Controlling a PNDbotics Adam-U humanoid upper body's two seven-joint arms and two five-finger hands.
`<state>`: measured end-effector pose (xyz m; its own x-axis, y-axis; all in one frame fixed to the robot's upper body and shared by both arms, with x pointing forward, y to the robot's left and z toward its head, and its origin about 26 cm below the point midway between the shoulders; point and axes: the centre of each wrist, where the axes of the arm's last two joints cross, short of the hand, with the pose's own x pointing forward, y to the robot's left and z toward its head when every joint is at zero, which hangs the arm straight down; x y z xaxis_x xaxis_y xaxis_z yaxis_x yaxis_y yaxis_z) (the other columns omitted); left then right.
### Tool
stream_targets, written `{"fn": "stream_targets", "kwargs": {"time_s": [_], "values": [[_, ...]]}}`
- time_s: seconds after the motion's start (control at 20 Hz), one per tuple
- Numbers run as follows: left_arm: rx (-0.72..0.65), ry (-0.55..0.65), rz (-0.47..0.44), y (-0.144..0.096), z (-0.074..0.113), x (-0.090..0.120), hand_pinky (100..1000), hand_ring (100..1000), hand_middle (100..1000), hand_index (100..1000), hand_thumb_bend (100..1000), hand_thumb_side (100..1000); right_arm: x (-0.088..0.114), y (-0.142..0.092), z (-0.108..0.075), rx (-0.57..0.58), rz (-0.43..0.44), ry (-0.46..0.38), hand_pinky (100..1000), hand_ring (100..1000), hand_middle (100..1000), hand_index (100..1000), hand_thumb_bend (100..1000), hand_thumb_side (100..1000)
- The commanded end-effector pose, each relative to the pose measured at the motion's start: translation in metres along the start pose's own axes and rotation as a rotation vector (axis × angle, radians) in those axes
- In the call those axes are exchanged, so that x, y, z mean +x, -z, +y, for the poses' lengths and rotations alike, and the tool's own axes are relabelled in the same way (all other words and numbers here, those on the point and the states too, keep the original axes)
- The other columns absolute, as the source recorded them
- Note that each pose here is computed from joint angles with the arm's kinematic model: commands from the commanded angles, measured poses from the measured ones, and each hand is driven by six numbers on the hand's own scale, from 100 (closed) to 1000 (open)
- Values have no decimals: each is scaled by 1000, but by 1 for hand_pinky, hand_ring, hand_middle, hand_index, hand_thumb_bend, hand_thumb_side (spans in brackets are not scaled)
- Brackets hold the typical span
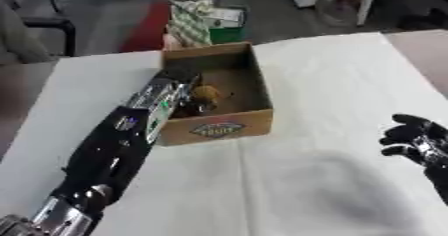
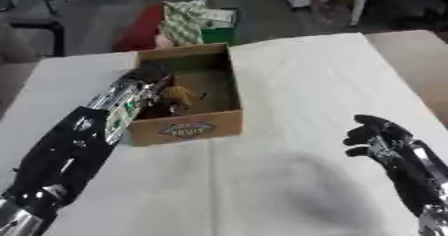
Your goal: Pick up objects on the table and place them in the box.
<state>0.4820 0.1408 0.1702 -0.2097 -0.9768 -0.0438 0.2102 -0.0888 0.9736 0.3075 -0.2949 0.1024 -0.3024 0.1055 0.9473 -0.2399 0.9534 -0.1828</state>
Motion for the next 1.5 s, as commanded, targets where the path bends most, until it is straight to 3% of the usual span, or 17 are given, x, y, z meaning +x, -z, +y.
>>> {"fn": "stream_targets", "kwargs": {"time_s": [0.05,0.2,0.35,0.55,0.85,1.1,1.15,1.2,1.5], "values": [[5,3,3,-5,18,-9,778,797,782,864,478,432,6,2,-3,2,-19,-20,636,680,617,820,100,541],[-11,-13,-4,-9,27,-15,814,842,834,889,557,588,6,2,-3,0,-18,-20,636,680,617,820,100,542],[-30,-28,-31,-17,42,-22,828,859,860,906,608,672,6,1,-4,-4,-17,-21,636,681,617,820,100,542],[-39,-19,-66,-33,69,-31,838,868,881,914,639,714,5,0,-5,-9,-12,-23,636,681,617,820,100,542],[42,21,-106,-74,111,-46,827,857,871,911,611,695,4,-2,-7,-18,-6,-25,636,681,618,820,100,543],[218,-49,-142,-117,125,-65,769,795,810,871,471,614,3,-3,-9,-33,-4,-25,636,681,618,820,100,543],[259,-71,-147,-125,124,-69,750,773,790,858,388,580,3,-4,-9,-35,-4,-25,635,681,618,820,100,543],[305,-104,-152,-133,121,-73,734,753,773,845,299,529,3,-4,-9,-38,-5,-25,635,681,618,819,100,542],[507,-352,-170,-164,83,-89,669,666,704,798,101,509,3,-4,-10,-49,-6,-20,635,680,618,820,100,543]]}}
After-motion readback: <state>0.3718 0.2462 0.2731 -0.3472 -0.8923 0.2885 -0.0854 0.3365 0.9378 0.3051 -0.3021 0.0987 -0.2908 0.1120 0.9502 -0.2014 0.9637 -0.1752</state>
